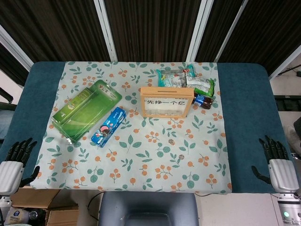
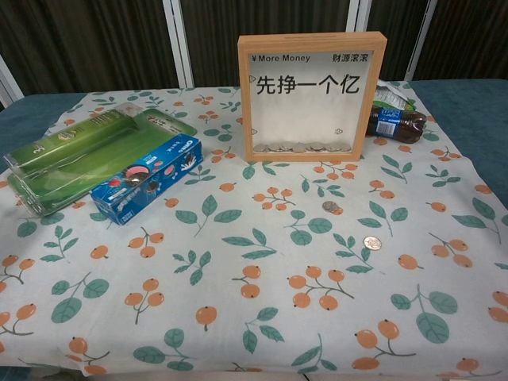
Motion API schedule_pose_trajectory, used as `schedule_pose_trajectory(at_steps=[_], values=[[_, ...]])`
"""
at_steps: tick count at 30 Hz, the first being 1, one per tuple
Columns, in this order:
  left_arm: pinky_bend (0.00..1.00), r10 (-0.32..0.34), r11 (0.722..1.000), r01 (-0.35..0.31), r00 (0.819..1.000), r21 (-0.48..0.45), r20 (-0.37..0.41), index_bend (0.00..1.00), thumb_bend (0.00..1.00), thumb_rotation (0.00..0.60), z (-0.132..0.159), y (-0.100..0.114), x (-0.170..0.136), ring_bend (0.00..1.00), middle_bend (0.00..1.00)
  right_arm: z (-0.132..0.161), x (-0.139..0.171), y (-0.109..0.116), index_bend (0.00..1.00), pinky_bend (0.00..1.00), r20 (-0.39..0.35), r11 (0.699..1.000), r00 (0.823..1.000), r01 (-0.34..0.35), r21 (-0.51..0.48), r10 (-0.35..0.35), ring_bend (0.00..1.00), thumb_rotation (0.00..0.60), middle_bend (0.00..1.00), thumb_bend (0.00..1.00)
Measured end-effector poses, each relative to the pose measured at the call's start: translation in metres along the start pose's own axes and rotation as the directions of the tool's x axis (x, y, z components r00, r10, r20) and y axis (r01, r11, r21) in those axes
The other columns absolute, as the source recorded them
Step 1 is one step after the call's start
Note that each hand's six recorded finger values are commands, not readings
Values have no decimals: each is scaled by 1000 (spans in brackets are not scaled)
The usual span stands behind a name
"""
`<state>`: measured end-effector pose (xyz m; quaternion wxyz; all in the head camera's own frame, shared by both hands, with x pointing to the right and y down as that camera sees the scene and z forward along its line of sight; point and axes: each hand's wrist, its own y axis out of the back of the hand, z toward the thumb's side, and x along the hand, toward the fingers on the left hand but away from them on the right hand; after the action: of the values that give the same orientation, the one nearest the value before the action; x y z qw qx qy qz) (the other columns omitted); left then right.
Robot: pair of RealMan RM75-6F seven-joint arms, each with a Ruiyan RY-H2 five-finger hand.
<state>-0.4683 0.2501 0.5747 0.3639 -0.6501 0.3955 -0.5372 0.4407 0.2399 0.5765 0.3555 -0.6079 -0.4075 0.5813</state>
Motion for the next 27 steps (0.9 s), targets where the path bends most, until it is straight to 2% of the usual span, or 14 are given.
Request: schedule_pose_trajectory(at_steps=[7,13,20,27], values=[[47,-5,1000,5,1000,4,15,0,406,600,4,-2,3,0,0,47,-23,0,0,0,-129,999,992,5,53,2,0,600,0,398],[47,-7,1000,7,1000,2,12,0,405,600,3,-3,2,0,0,92,-45,-15,0,0,-231,992,972,-10,124,39,0,600,0,397],[47,-10,1000,10,1000,-3,5,0,405,600,0,-5,1,0,0,151,-65,-52,0,0,-326,975,939,-33,219,105,0,600,0,397],[47,-14,1000,14,1000,-9,-11,0,405,600,-6,-7,1,0,0,173,-73,-90,0,0,-343,957,928,-45,286,146,0,600,0,397]])
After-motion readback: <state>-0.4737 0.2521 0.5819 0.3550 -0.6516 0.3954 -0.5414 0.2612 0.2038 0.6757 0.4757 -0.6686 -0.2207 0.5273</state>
